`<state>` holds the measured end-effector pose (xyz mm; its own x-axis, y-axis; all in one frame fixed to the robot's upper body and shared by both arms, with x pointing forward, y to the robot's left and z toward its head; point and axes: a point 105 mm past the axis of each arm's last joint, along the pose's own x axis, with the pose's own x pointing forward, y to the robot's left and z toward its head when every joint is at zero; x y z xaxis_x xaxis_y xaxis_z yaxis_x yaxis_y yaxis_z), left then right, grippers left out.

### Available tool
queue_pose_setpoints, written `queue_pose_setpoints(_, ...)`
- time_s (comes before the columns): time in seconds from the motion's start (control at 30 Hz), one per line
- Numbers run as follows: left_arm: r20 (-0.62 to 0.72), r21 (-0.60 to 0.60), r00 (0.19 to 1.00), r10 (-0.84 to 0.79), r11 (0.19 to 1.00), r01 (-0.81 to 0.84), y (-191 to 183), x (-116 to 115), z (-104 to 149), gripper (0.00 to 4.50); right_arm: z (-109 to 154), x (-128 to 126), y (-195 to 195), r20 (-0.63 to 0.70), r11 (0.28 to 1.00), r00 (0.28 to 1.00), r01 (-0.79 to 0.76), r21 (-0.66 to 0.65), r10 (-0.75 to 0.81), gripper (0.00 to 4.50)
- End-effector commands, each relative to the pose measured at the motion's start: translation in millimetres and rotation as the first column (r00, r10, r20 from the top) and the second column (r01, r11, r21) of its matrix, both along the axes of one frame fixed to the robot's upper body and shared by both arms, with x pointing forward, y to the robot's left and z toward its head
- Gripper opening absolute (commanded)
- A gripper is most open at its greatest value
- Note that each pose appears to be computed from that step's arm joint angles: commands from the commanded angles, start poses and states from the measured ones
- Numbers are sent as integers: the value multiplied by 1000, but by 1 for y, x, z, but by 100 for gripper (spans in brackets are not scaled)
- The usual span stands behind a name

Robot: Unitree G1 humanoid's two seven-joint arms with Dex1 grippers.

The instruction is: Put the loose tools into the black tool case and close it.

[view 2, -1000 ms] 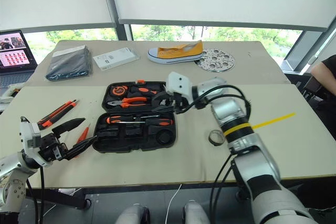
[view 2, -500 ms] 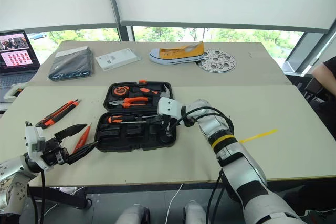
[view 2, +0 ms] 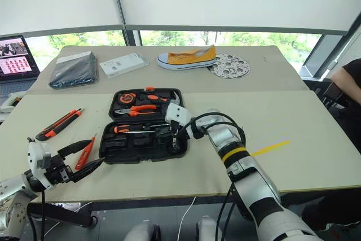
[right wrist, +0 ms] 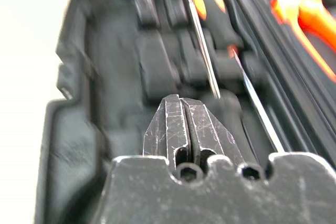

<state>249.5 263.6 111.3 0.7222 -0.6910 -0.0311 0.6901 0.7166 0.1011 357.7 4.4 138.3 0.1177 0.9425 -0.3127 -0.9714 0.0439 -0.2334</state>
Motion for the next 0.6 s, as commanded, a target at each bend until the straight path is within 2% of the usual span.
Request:
queue_pose_setpoints(0.03, 67, -1, 998, -2, 1000, 2, -1, 0, 14, 450, 20, 8, 5, 51, 998, 998, 37, 44, -39, 5)
queue_pose_setpoints(0.2, 67, -2, 998, -10, 1000, 10, -3, 1, 14, 450, -5, 21, 7, 58, 991, 991, 125, -40, -122, 5)
queue_pose_setpoints(0.4, 64, 5, 998, -11, 1000, 11, -2, 1, 14, 450, -36, 22, 2, 61, 979, 990, 134, -156, -126, 5)
queue_pose_setpoints(0.6, 57, 15, 998, -8, 1000, 7, 0, 1, 13, 450, -53, 18, 2, 34, 963, 991, 131, -234, -126, 5)
